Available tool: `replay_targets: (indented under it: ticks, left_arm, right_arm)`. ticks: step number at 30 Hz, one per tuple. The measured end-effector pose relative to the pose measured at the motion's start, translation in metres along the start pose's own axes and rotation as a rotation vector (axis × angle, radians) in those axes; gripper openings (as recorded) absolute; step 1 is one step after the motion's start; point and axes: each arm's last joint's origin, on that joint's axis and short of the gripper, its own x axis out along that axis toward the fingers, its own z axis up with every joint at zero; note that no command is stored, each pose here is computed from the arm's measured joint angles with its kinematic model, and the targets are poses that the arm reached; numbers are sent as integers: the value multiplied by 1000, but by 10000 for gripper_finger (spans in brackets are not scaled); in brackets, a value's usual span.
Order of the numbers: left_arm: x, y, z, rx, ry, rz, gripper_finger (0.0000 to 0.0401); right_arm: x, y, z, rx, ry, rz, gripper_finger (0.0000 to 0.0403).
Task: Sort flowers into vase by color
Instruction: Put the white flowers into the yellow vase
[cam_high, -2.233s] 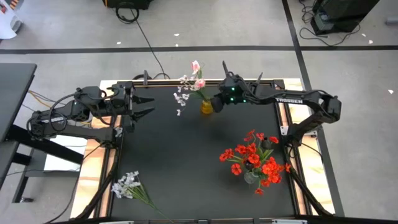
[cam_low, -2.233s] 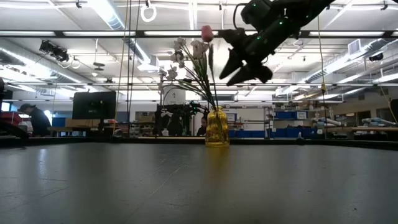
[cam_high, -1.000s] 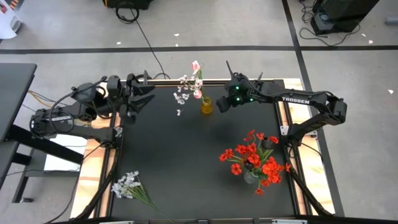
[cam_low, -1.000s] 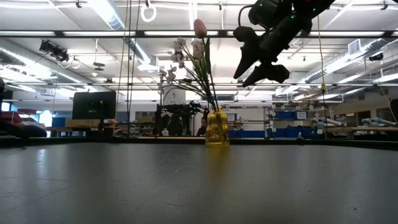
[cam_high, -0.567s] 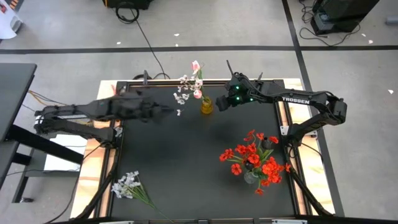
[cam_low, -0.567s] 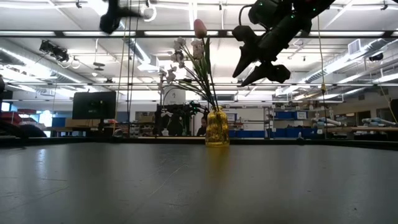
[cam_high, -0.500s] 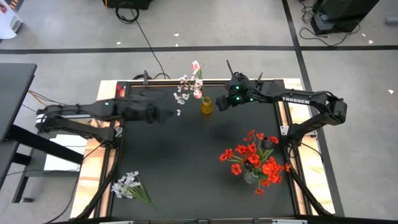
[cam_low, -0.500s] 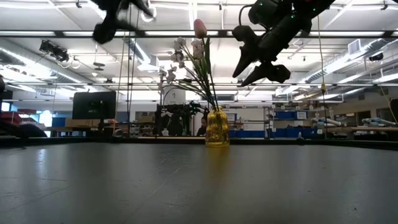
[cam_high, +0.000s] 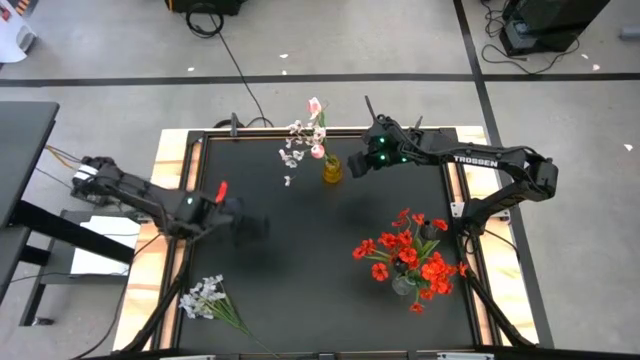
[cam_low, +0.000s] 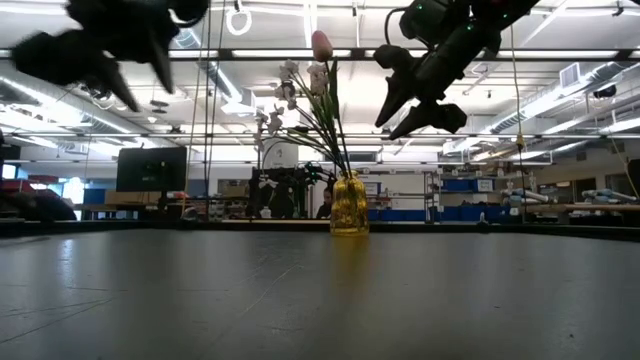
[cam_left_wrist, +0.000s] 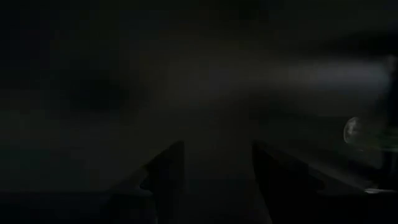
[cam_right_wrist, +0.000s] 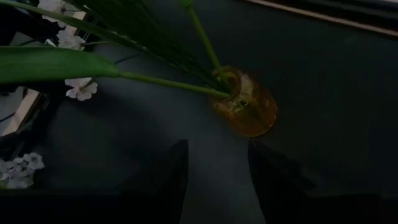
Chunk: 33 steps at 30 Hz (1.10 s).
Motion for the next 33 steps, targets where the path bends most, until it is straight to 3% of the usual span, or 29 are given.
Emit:
replay_targets:
  ticks: [6,11,15,20,22,28,33]
  left_arm:
    - [3,11,-45,-118,92,76,192]
    - [12,20,-71,-16,233,196,192]
    - [14,20,-84,333,298,130,192]
    - [17,16,-100,952,356,-47,192]
    - [19,18,-108,1144,369,-89,192]
    - [29,35,-134,1500,450,-81,192]
    - [34,45,-149,1612,489,-77,192]
  right_arm:
    - [0,-1,1,-30,-8,-7,174]
    - [0,-3,4,-35,-19,-9,174]
    - [-1,-7,7,-42,-23,-8,174]
    - [-1,-11,10,-38,-9,14,174]
    - [-2,-12,11,-33,3,30,174]
    - [-2,-12,10,-31,16,37,174]
    - [-2,-12,10,-27,15,34,174]
